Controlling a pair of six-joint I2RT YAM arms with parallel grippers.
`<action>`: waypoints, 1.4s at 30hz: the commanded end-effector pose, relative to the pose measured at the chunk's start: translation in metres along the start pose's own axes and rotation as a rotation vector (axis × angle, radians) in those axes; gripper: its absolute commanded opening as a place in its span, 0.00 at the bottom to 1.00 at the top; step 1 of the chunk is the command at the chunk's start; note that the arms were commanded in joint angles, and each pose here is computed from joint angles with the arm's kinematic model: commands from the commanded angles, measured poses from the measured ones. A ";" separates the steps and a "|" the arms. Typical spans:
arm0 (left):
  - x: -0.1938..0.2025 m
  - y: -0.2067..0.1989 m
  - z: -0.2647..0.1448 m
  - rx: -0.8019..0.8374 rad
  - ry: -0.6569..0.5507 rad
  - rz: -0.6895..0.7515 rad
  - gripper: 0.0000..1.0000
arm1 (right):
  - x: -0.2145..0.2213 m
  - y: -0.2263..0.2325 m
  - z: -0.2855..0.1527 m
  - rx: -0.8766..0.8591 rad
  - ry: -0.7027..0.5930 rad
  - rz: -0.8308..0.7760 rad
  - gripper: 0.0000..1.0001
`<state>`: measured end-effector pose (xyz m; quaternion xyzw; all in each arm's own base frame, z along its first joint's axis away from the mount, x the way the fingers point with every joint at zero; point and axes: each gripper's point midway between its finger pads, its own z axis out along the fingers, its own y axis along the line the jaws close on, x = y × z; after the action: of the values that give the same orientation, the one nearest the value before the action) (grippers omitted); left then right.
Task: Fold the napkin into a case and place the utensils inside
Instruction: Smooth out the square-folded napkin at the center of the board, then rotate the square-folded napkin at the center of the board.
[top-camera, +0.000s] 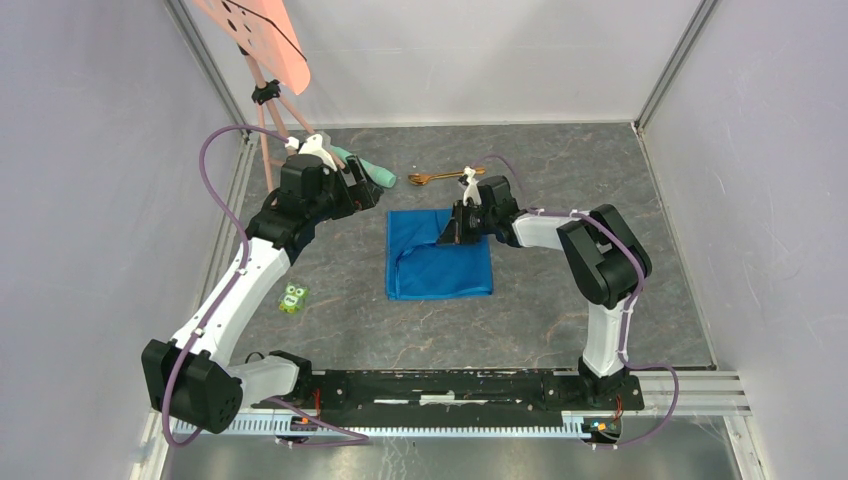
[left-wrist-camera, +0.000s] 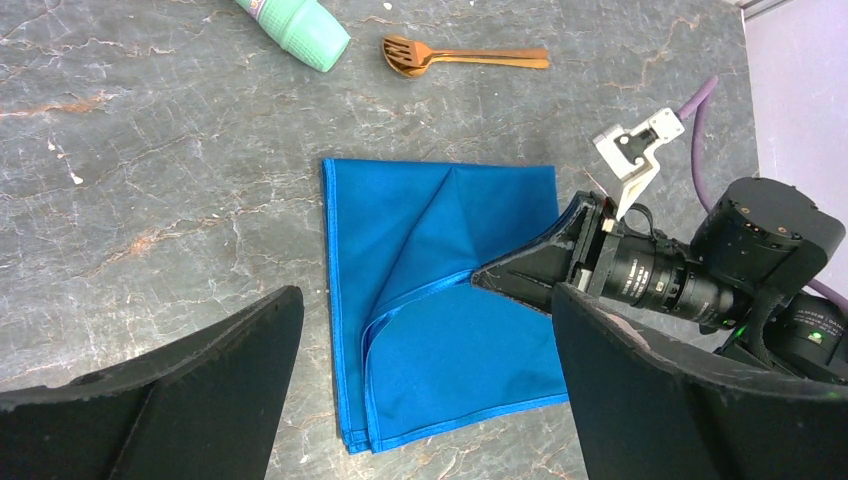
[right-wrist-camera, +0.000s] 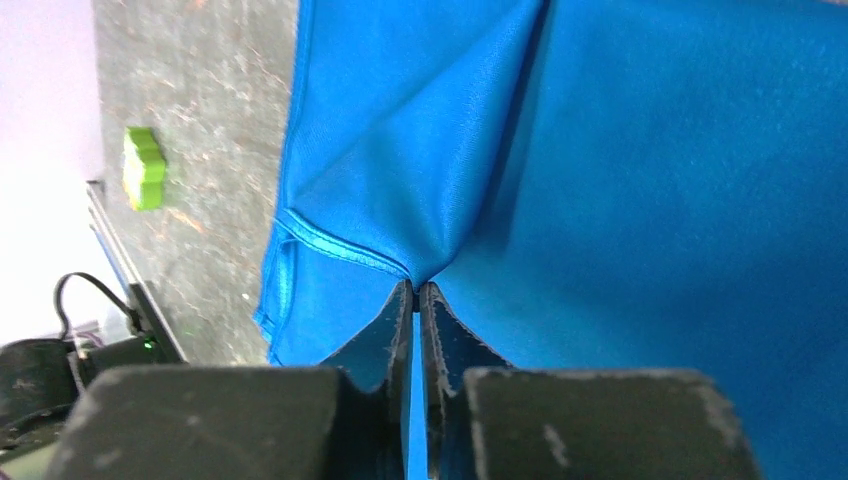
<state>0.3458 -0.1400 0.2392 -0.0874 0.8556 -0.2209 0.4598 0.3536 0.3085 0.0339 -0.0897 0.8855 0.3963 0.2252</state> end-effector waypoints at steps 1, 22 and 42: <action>-0.016 -0.004 -0.003 0.029 -0.056 0.044 1.00 | -0.038 0.031 0.007 -0.120 -0.104 0.002 0.03; 0.010 -0.006 0.000 0.022 -0.022 0.034 1.00 | -0.088 0.088 0.024 -0.197 -0.183 -0.079 0.68; 0.131 0.023 0.042 0.002 0.285 -0.135 0.92 | 0.090 -0.011 -0.052 0.118 0.164 -0.310 0.24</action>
<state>0.3005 -0.1679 0.0923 -0.1008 0.9223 -0.2323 0.2920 0.2646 0.2872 0.0297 -0.2231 0.8872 0.3457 0.2088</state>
